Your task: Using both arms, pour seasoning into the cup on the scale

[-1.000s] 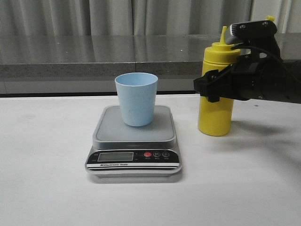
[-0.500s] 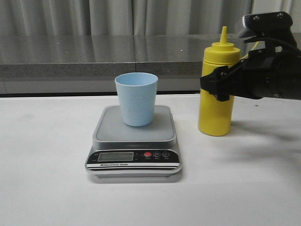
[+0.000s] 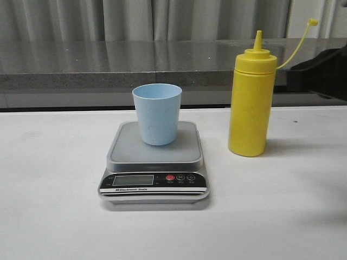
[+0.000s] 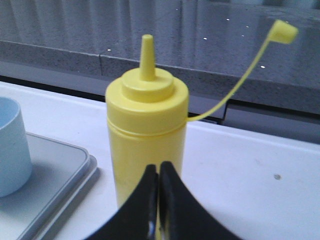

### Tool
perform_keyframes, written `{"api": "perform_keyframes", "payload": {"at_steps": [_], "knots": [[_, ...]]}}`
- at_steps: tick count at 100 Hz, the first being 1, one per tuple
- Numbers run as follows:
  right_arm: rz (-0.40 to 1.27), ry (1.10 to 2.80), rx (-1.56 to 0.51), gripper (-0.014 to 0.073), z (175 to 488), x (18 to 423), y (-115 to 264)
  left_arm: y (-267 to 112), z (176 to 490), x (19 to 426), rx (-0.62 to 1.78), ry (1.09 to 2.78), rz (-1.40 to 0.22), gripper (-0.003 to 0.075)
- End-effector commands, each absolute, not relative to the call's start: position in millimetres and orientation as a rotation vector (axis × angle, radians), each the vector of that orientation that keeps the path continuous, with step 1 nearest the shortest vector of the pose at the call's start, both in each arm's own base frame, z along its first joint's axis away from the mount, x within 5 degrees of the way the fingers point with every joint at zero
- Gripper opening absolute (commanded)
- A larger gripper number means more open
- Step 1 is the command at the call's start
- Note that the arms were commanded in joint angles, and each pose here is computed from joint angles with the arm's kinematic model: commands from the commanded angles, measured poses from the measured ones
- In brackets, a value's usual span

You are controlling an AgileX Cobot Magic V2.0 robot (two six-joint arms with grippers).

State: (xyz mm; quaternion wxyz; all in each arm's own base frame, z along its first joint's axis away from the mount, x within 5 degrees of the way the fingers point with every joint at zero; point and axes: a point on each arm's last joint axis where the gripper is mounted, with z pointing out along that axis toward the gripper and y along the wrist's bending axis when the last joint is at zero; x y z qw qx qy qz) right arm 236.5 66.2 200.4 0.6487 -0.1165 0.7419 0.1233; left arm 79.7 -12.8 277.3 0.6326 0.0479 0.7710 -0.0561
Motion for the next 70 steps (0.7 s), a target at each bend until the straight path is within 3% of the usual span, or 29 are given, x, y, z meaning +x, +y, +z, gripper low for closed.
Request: {"api": "perform_keyframes", "payload": {"at_steps": [1, 20, 70], "knots": [[0.271, 1.612, -0.203, -0.0061, 219.0, 225.5, 58.9, -11.3, 292.6, 81.2, 0.075, 1.67, -0.131, -0.002], [0.26, 1.618, -0.188, -0.0061, 228.0, 203.6, 52.3, -11.3, 292.6, 81.2, 0.075, 1.67, -0.131, -0.002], [0.262, 1.436, -0.159, -0.0061, 261.0, 147.6, 38.0, -11.3, 292.6, 81.2, 0.075, 1.67, -0.131, -0.002]]}}
